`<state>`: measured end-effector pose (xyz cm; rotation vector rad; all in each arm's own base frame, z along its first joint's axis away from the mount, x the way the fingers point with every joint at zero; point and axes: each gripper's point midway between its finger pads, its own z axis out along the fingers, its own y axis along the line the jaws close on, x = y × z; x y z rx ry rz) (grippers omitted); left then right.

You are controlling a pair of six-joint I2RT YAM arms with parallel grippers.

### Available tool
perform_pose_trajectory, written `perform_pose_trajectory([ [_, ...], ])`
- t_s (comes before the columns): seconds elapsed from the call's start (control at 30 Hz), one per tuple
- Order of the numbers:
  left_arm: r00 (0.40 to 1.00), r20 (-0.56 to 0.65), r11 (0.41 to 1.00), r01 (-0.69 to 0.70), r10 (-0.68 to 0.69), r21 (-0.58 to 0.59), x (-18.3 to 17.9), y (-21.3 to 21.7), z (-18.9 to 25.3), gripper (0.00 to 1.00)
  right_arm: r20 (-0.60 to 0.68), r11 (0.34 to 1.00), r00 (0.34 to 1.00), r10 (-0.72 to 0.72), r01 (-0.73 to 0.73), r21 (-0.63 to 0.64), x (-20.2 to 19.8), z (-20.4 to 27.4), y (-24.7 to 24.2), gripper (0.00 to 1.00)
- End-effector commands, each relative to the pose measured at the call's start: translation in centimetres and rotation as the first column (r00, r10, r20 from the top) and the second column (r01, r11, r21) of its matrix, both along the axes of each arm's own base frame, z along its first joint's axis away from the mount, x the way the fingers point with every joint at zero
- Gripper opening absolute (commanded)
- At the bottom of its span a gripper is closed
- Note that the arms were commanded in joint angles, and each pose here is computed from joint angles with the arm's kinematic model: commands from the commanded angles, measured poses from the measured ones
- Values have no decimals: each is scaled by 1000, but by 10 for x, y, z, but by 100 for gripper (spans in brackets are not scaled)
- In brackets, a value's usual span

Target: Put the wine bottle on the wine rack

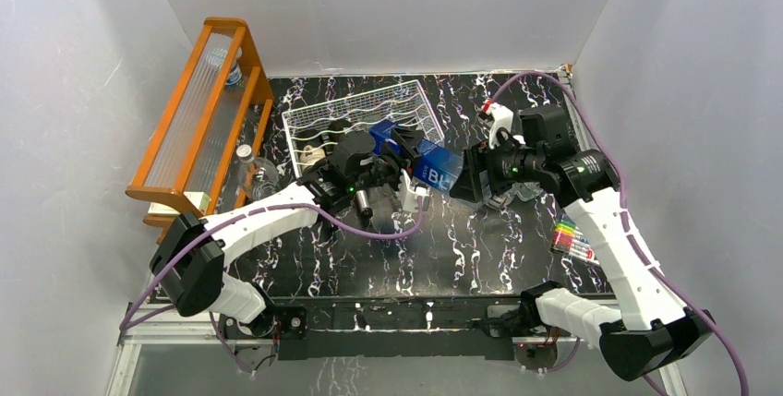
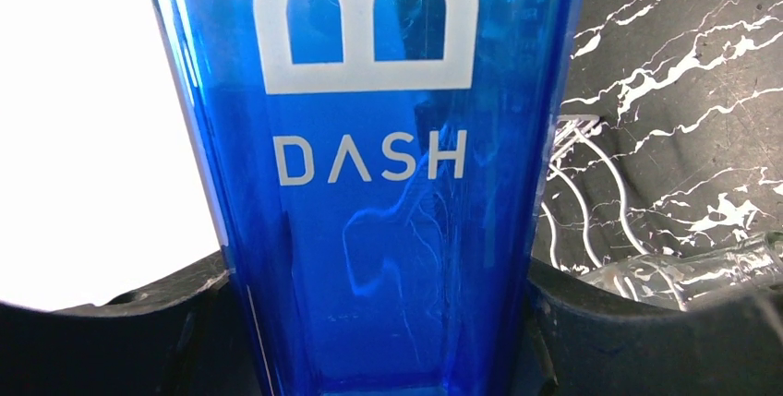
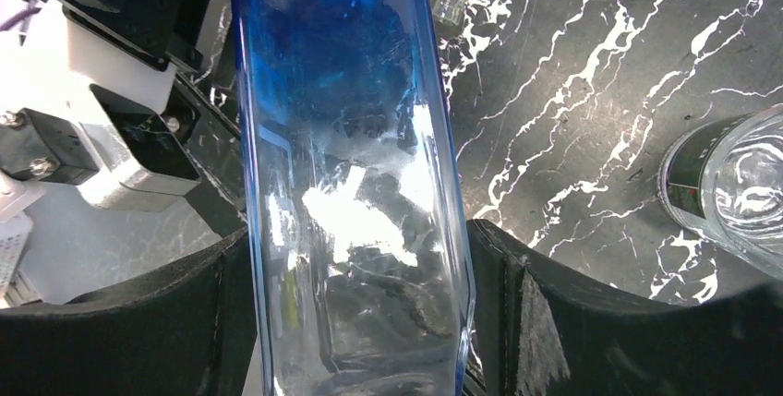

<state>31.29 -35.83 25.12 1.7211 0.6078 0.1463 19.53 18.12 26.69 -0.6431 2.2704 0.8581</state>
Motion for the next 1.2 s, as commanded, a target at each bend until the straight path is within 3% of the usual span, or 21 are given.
perform_pose_trajectory([
  [0.0,981,191,983,70,-37,-169,-3,-12,96,0,34,999,999,35,-35,-11,2,3,8,81],
  [0.3,983,178,985,79,-51,-157,-4,-14,97,0,42,998,998,40,-38,-58,4,-3,8,66],
  [0.53,992,121,986,64,-46,-151,-3,-14,94,0,68,997,997,39,-34,-73,7,2,8,19],
  [0.57,993,107,987,57,-41,-153,-3,-13,92,5,73,997,997,36,-31,-72,7,3,8,13],
  [0.63,996,86,986,43,-30,-162,-2,-12,87,25,92,997,995,24,-18,-69,8,8,6,0],
  [0.7,998,66,985,27,-16,-173,-2,-10,81,55,115,998,993,8,-1,-60,9,14,5,0],
  [0.77,999,43,984,10,-2,-175,-1,-7,74,72,140,999,990,-12,19,-48,10,21,4,0],
  [0.97,998,-38,988,-49,44,-146,1,1,50,96,201,998,978,-58,58,7,9,44,1,0],
  [1.17,993,-85,987,-88,77,-137,-1,9,44,98,208,997,975,-78,79,3,7,48,-4,0],
])
